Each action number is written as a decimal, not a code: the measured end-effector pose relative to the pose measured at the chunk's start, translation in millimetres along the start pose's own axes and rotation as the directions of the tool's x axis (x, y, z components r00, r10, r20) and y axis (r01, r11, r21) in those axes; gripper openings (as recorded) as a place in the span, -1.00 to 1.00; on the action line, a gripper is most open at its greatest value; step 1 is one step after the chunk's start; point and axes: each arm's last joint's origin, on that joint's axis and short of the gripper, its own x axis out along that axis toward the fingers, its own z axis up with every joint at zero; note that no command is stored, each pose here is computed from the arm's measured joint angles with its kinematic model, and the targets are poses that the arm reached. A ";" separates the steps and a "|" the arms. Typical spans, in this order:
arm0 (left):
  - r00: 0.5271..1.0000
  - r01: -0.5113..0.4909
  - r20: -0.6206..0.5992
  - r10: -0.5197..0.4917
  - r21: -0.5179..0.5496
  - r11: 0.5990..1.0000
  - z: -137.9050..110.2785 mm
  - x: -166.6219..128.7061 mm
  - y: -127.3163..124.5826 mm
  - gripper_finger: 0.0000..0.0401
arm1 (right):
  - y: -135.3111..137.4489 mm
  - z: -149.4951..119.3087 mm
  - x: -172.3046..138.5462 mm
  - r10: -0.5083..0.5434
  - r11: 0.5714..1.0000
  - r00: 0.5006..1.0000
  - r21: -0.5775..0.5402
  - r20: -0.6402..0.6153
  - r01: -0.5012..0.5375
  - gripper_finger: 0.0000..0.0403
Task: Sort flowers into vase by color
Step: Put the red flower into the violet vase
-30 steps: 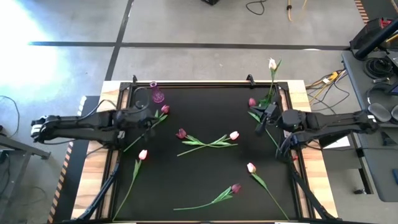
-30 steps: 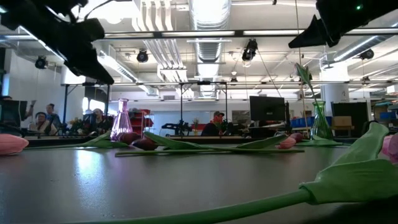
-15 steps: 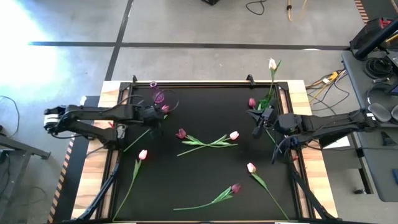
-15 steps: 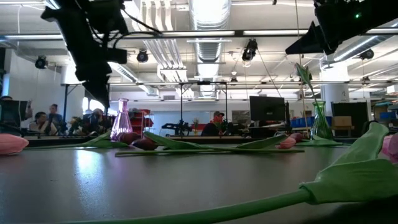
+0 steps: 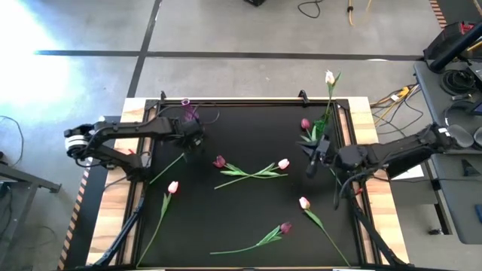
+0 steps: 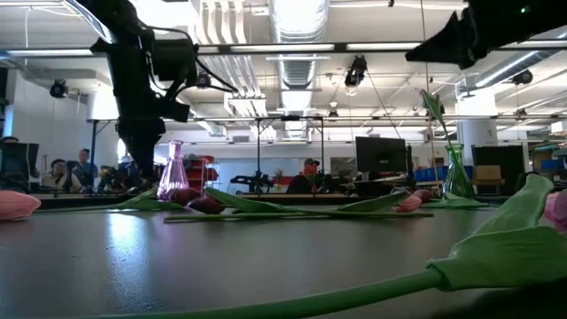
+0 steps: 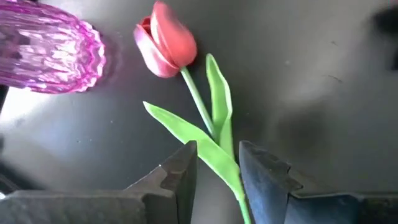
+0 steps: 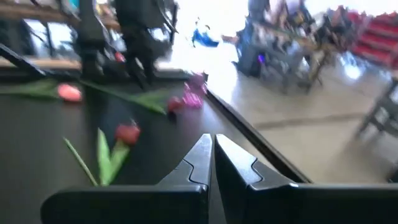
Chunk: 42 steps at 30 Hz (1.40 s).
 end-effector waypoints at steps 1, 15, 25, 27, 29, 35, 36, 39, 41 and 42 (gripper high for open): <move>1.000 0.004 -0.001 -0.004 -0.003 1.000 0.3 1.4 1.6 -0.49 | 2.9 0.1 -0.2 0.012 1.000 0.999 0.004 0.033 -0.012 -0.94; 0.997 0.054 -0.061 -0.055 -0.024 0.998 4.4 21.3 8.2 -0.45 | 25.8 -29.2 7.5 0.061 0.998 0.986 0.001 0.158 -0.061 -0.94; 0.992 0.058 -0.114 -0.063 -0.046 0.997 10.2 47.9 16.1 -0.41 | 36.2 -31.1 18.3 0.066 0.998 0.990 -0.020 0.126 -0.064 -0.94; 0.989 0.069 -0.124 -0.075 -0.051 0.996 10.9 52.8 16.2 -0.42 | 37.2 -31.3 19.4 0.066 0.998 0.990 -0.022 0.125 -0.064 -0.94; 0.988 0.069 -0.135 -0.076 -0.054 0.996 11.4 57.4 16.1 -0.43 | 38.1 -32.4 20.3 0.067 0.998 0.991 -0.027 0.119 -0.065 -0.94; 0.985 0.070 -0.153 -0.079 -0.064 0.996 12.8 64.4 16.9 -0.48 | 39.1 -33.5 21.3 0.068 0.997 0.991 -0.029 0.114 -0.065 -0.94; 0.985 0.073 -0.153 -0.082 -0.064 0.995 12.8 64.5 16.8 -0.53 | 39.1 -33.5 21.3 0.068 0.998 0.991 -0.028 0.115 -0.065 -0.94; 0.985 0.091 -0.140 -0.097 -0.051 0.995 12.8 61.7 16.8 -0.75 | 39.0 -33.2 21.2 0.068 0.998 0.991 -0.028 0.116 -0.065 -0.94; 0.988 0.092 -0.121 -0.097 -0.045 0.995 12.2 58.0 17.6 -0.92 | 39.0 -32.4 21.2 0.066 0.998 0.990 -0.021 0.124 -0.064 -0.94; 0.990 0.084 -0.106 -0.089 -0.047 0.995 12.5 55.2 18.7 -0.95 | 39.0 -32.1 21.2 0.066 0.998 0.990 -0.019 0.126 -0.064 -0.94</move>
